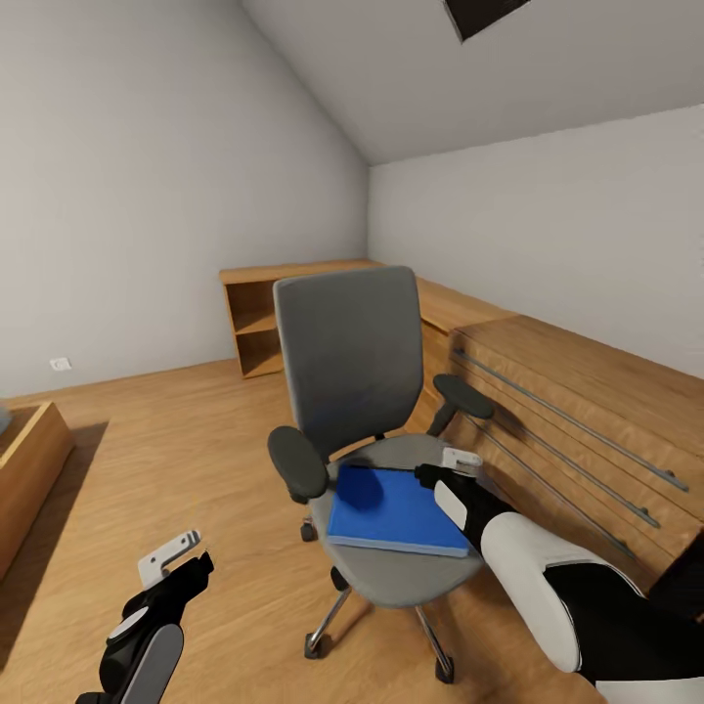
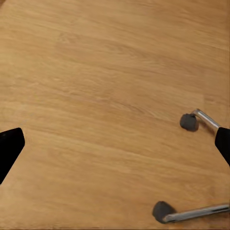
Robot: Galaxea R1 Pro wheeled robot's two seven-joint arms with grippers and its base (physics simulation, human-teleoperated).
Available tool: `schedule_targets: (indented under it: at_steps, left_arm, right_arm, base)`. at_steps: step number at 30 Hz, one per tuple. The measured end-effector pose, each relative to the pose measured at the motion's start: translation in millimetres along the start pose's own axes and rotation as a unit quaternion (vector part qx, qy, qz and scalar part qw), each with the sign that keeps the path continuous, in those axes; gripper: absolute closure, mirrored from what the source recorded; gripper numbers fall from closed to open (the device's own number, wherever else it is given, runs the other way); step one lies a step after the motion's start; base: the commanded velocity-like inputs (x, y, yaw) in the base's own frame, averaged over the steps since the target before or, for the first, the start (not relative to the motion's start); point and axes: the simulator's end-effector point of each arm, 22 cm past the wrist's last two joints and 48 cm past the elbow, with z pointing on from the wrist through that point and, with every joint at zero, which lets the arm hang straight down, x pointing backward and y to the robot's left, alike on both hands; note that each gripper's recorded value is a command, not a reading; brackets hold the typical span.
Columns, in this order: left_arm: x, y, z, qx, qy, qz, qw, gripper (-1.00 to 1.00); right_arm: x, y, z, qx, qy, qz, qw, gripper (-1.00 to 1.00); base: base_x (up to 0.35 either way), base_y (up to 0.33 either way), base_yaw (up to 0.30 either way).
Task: In the bedroom, organize the workspace by keeping the computer under the desk, ensuring the monitor is on the desk, placing the keyboard on the desk next to the monitor, placing the mouse on the desk next to the keyboard, moving the folder from the swivel chair onto the desk next to the mouse, stacking the notebook on top of the folder with the pen on top of the notebook, and positioning the swivel chair next to the desk.
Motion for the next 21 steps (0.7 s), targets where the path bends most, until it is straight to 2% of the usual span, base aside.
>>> schedule_targets:
  at_steps: [9,21]
  left_arm:
    - [-0.1,0.0,-0.1,0.0,0.0,0.0,1.0,-1.0]
    - [0.4,0.3,-0.1,0.0,0.0,0.0,1.0,-1.0]
  right_arm:
    - [-0.1,0.5,-0.2,-0.001,0.0,0.002,1.0,-1.0]
    - [-0.1,0.7,-0.5,-0.001,0.0,0.003,1.0,-1.0]
  base:
    - [-0.235,0.0,0.0]
    - [-0.014,0.0,0.0]
